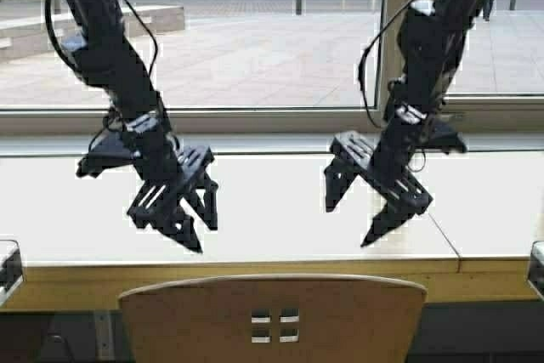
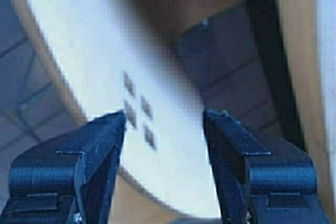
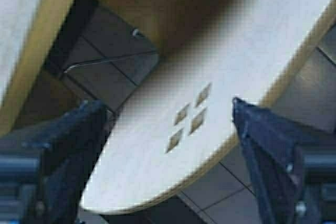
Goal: Push the chairs under the table
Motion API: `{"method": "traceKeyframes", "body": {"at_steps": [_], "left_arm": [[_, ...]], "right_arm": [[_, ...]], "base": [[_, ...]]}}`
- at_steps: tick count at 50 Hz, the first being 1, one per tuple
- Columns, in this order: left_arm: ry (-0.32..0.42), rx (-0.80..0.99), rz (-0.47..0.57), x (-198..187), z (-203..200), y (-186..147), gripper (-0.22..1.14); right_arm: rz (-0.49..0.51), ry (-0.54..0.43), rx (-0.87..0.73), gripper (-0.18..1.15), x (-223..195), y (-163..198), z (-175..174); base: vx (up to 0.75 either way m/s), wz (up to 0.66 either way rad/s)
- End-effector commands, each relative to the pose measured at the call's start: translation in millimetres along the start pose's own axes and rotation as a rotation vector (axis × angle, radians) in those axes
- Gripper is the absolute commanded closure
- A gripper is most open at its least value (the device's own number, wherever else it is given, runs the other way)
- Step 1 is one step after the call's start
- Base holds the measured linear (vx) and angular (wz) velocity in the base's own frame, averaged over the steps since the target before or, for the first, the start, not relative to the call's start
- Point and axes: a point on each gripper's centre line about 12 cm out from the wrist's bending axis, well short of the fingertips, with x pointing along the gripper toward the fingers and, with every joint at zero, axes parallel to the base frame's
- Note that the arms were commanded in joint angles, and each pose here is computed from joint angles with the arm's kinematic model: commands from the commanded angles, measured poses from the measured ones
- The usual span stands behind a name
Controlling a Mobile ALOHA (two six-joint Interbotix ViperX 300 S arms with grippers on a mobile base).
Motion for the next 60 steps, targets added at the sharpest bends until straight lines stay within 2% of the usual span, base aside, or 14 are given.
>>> {"method": "traceKeyframes", "body": {"at_steps": [1, 10, 16, 21, 30, 36, 45, 51, 60], "left_arm": [[-0.027, 0.071, -0.118, -52, 3, -23, 0.10], [-0.088, 0.191, -0.211, -120, 15, -12, 0.10], [-0.195, 0.352, -0.272, -172, 37, 4, 0.10], [-0.301, 0.512, -0.323, -214, 47, 11, 0.10], [-0.490, 0.852, -0.432, -289, 36, 1, 0.10], [-0.607, 1.057, -0.436, -323, 26, 7, 0.10], [-0.821, 1.320, -0.355, -351, 22, 29, 0.10], [-0.892, 1.350, -0.360, -354, 20, 40, 0.10], [-0.938, 1.350, -0.386, -358, 19, 43, 0.10]], "right_arm": [[0.120, -0.070, -0.076, -0.04, -55, 30, 7], [0.182, -0.146, -0.214, -0.04, -114, 28, 12], [0.232, -0.247, -0.381, -0.04, -160, 28, 16], [0.281, -0.364, -0.600, -0.04, -204, 42, 17], [0.315, -0.587, -0.903, -0.04, -275, 51, 16], [0.329, -0.763, -1.010, -0.04, -311, 39, 15], [0.425, -0.973, -1.031, -0.04, -337, 19, 4], [0.422, -0.997, -1.062, -0.04, -339, 16, 3], [0.385, -0.949, -1.077, -0.04, -321, 16, 7]], "base": [[-0.01, -0.01], [-0.02, 0.01], [-0.04, 0.09], [-0.03, 0.13], [-0.02, 0.22], [0.00, 0.32], [0.01, 0.48], [0.00, 0.65], [-0.04, 0.63]]}}
